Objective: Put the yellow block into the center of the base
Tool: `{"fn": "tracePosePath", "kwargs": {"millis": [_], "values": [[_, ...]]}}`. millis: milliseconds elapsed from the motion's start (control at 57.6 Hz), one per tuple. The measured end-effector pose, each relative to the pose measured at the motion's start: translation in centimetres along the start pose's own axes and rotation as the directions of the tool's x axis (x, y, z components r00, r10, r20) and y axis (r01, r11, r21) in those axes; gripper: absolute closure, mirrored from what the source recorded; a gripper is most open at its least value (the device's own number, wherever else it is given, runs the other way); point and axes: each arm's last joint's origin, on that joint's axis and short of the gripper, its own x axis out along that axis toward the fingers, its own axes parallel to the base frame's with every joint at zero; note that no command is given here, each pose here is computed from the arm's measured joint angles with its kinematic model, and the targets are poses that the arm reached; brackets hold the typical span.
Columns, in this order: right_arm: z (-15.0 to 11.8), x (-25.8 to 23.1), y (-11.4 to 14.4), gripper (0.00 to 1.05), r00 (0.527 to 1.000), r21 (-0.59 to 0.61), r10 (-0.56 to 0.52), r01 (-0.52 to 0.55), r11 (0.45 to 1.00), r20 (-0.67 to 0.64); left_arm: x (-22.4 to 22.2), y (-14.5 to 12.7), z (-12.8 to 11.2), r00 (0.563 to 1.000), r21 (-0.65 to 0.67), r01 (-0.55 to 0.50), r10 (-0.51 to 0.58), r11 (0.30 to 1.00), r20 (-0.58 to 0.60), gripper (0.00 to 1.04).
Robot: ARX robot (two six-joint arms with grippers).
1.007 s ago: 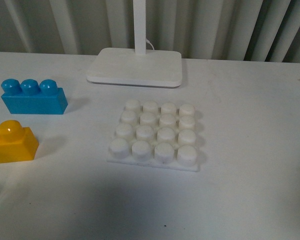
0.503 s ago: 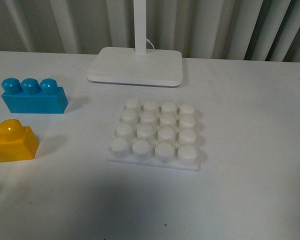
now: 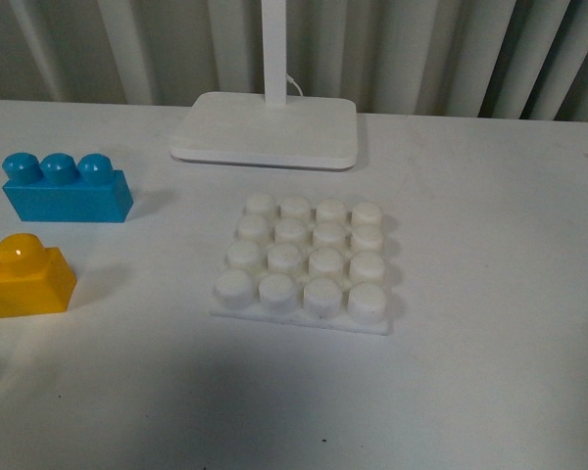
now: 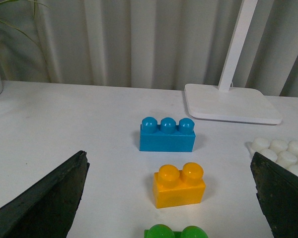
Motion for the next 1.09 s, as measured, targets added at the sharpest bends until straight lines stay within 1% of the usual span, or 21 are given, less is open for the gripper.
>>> {"fn": "tracePosePath", "kwargs": {"millis": [122, 191, 243, 278, 347, 382, 486, 538, 555, 608, 677, 712, 729, 764, 868, 885, 920, 937, 955, 1007, 1094], "values": [[0.0, 0.0, 0.0, 0.54, 1.0, 0.0, 0.0, 0.0, 1.0, 0.0, 0.0, 0.0, 0.0, 1.0, 0.0, 0.0, 0.0, 1.0, 0.0, 0.06], [0.0, 0.0, 0.0, 0.41, 1.0, 0.0, 0.0, 0.0, 1.0, 0.0, 0.1, 0.0, -0.1, 0.998, -0.026, -0.013, 0.011, 1.0, -0.067, 0.06], [0.0, 0.0, 0.0, 0.31, 1.0, 0.0, 0.0, 0.0, 1.0, 0.0, 0.6, -0.1, 0.2, 0.993, -0.02, 0.033, -0.035, 0.999, -0.113, 0.06], [0.0, 0.0, 0.0, 0.22, 1.0, 0.0, 0.0, 0.0, 1.0, 0.0, 1.1, 0.1, 0.9, 0.989, 0.011, 0.083, -0.081, 0.996, -0.126, 0.06], [0.0, 0.0, 0.0, 0.09, 1.0, 0.0, 0.0, 0.0, 1.0, 0.0, 2.1, 0.5, 2.6, 0.982, 0.078, 0.141, -0.129, 0.987, -0.138, 0.06], [0.0, 0.0, 0.0, 0.07, 1.0, 0.001, 0.0, 0.0, 1.0, 0.0, 2.6, 0.8, 3.4, 0.978, 0.108, 0.168, -0.152, 0.98, -0.145, 0.06], [0.0, 0.0, 0.0, 0.09, 1.0, 0.001, 0.0, 0.0, 1.0, 0.0, 4.8, 1.5, 5.3, 0.941, 0.233, 0.305, -0.254, 0.923, -0.225, 0.06], [0.0, 0.0, 0.0, 0.09, 1.0, 0.001, 0.0, 0.0, 1.0, 0.0, 6.2, 1.8, 5.9, 0.894, 0.299, 0.418, -0.33, 0.858, -0.304, 0.06], [0.0, 0.0, 0.0, 0.09, 1.0, 0.001, 0.0, 0.0, 1.0, 0.0, 6.5, 1.9, 6.0, 0.884, 0.296, 0.435, -0.342, 0.85, -0.318, 0.06], [0.0, 0.0, 0.0, 0.09, 1.0, 0.001, 0.0, 0.0, 1.0, 0.0, 8.0, 2.3, 6.4, 0.83, 0.341, 0.529, -0.388, 0.777, -0.401, 0.06], [0.0, 0.0, 0.0, 0.09, 1.0, 0.001, 0.0, 0.0, 1.0, 0.0, 9.5, 2.7, 6.7, 0.77, 0.394, 0.611, -0.399, 0.687, -0.498, 0.06], [0.0, 0.0, 0.0, 0.09, 1.0, 0.001, 0.0, 0.0, 1.0, 0.0, 10.5, 3.0, 6.9, 0.733, 0.428, 0.655, -0.386, 0.623, -0.56, 0.06], [0.0, 0.0, 0.0, 0.09, 1.0, 0.001, 0.0, 0.0, 1.0, 0.0, 10.8, 3.1, 6.9, 0.725, 0.427, 0.662, -0.381, 0.616, -0.574, 0.06], [0.0, 0.0, 0.0, 0.09, 1.0, 0.001, 0.0, 0.0, 1.0, 0.0, 11.8, 3.2, 7.1, 0.687, 0.464, 0.708, -0.368, 0.533, -0.626, 0.06], [0.0, 0.0, 0.0, 0.09, 1.0, 0.001, 0.0, 0.0, 1.0, 0.0, 13.7, 2.8, 7.3, 0.594, 0.478, 0.8, -0.367, 0.361, -0.716, 0.06], [0.0, 0.0, 0.0, 0.09, 1.0, 0.001, 0.0, 0.0, 1.0, 0.0, 13.9, 2.7, 7.3, 0.584, 0.474, 0.807, -0.365, 0.352, -0.724, 0.06], [0.0, 0.0, 0.0, 0.09, 1.0, 0.001, 0.0, 0.0, 1.0, 0.0, 14.4, 2.3, 7.2, 0.556, 0.477, 0.83, -0.359, 0.289, -0.749, 0.06], [0.0, 0.0, 0.0, 0.09, 1.0, 0.001, 0.001, -0.001, 1.0, 0.0, 14.6, 2.2, 7.2, 0.552, 0.476, 0.833, -0.359, 0.281, -0.753, 0.06], [0.0, 0.0, 0.0, 0.09, 1.0, 0.001, 0.0, 0.0, 1.0, 0.0, 15.1, 2.0, 7.0, 0.542, 0.485, 0.84, -0.341, 0.242, -0.768, 0.06], [0.0, 0.0, 0.0, 0.09, 1.0, 0.001, 0.0, 0.0, 1.0, 0.0, 16.2, 1.5, 6.7, 0.524, 0.492, 0.852, -0.307, 0.18, -0.794, 0.06], [0.0, 0.0, 0.0, 0.09, 1.0, 0.001, 0.0, 0.0, 1.0, 0.0, 17.4, 0.8, 6.3, 0.498, 0.483, 0.866, -0.296, 0.128, -0.815, 0.06]]}}
